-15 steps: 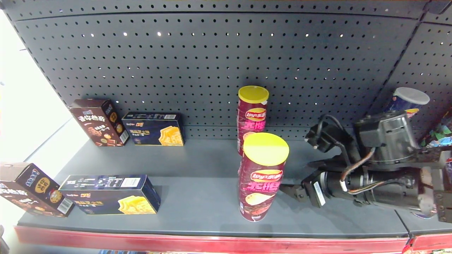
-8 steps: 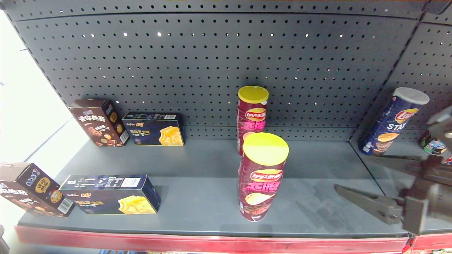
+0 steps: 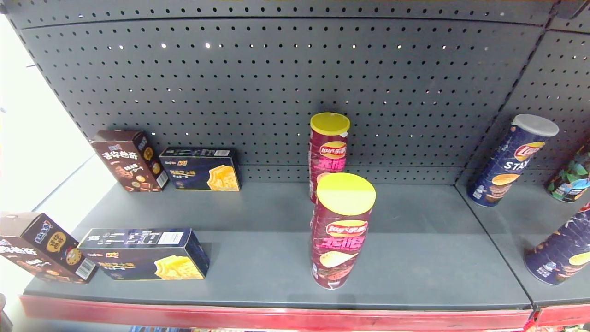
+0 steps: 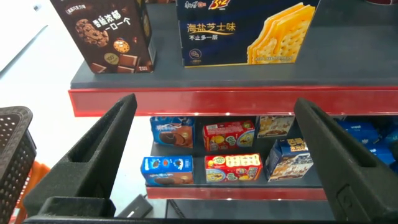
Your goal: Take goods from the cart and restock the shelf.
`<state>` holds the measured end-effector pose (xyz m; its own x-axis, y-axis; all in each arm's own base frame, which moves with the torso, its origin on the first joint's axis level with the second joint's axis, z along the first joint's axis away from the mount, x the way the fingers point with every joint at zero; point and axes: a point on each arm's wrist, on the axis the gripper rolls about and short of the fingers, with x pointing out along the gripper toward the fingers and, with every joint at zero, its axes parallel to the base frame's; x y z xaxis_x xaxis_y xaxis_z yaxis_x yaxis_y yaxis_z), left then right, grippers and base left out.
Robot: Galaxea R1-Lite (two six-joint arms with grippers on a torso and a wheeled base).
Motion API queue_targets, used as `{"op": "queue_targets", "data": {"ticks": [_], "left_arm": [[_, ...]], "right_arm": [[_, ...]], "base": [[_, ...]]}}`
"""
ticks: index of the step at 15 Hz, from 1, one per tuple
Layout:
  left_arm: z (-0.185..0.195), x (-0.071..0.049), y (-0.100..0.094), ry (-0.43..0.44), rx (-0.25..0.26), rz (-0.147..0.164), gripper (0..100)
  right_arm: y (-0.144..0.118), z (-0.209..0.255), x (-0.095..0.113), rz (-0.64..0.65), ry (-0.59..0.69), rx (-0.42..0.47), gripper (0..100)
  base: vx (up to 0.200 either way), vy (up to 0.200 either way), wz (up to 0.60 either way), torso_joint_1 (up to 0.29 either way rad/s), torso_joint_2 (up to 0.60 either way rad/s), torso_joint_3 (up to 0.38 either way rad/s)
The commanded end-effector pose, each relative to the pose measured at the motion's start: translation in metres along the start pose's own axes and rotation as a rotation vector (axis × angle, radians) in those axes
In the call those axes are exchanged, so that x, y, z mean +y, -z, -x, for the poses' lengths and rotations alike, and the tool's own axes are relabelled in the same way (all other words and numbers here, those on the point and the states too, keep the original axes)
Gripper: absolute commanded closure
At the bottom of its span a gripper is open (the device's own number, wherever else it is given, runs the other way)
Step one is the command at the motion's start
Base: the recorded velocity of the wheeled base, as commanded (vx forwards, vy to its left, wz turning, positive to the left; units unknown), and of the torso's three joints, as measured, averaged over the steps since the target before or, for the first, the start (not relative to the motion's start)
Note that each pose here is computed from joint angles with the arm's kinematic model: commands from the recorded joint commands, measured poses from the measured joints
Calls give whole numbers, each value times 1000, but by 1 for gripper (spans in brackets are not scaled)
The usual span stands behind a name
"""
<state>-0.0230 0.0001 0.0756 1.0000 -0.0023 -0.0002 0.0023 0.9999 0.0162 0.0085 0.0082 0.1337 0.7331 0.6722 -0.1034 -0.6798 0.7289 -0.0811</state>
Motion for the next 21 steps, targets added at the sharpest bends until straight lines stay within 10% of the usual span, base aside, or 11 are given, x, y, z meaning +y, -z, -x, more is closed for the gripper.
{"op": "queue_targets", "data": {"ticks": [1,4,7,10,18,21], "left_arm": [[0,0,0,1,1,1,0],[0,0,0,-1,1,1,0],[0,0,0,-1,1,1,0],[0,0,0,-2,0,1,0],[0,0,0,-8,1,1,0],[0,0,0,-8,0,-2,0]], "right_arm": [[45,20,5,-32,-24,-108,0],[51,28,8,-126,63,-52,0],[48,19,10,-169,367,53,0],[50,21,19,-162,690,-20,0],[59,24,17,-183,875,-81,0],[59,22,19,-108,766,-52,0]], "base": [[0,0,0,0,0,0],[0,0,0,0,0,0],[0,0,0,0,0,0],[0,0,0,0,0,0],[0,0,0,0,0,0],[0,0,0,0,0,0]]}}
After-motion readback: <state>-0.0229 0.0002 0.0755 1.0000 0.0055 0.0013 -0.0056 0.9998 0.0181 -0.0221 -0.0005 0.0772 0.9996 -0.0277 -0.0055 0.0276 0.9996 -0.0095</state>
